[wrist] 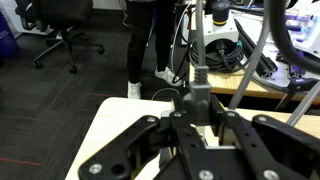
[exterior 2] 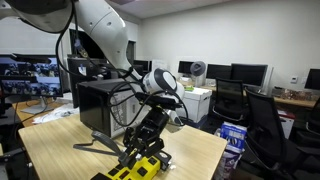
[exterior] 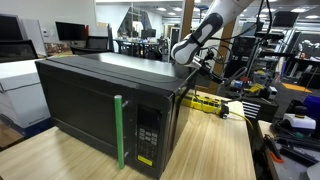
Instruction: Put the plug into the socket
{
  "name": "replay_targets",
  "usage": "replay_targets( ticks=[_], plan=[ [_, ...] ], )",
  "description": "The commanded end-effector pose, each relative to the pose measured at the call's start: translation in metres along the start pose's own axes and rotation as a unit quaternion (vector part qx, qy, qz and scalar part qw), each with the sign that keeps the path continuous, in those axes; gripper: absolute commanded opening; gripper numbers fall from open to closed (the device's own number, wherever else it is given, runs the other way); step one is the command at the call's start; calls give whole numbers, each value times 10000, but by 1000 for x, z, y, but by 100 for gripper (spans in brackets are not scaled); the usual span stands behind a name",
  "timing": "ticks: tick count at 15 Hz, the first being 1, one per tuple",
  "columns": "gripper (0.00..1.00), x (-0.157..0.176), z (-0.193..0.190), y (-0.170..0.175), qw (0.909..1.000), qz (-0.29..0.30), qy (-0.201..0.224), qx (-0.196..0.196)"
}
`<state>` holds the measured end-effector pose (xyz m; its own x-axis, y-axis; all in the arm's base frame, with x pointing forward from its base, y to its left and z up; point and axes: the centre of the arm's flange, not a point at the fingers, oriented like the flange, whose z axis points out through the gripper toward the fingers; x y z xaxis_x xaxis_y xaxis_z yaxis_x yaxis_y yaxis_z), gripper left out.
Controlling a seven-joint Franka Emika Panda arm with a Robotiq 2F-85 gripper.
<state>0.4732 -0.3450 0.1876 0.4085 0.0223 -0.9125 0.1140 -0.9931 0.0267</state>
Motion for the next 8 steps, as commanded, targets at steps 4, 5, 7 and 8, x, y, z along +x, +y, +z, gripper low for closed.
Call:
replay_targets(
  ticks=[4,5,7,8],
  plan=[
    [8,22,25,-16,9994,-189,-275,70],
    [8,26,26,-17,9993,-212,-302,57],
    [8,32,29,-16,9991,-225,-367,38],
    [8,35,30,-14,9989,-216,-415,61]
  ],
)
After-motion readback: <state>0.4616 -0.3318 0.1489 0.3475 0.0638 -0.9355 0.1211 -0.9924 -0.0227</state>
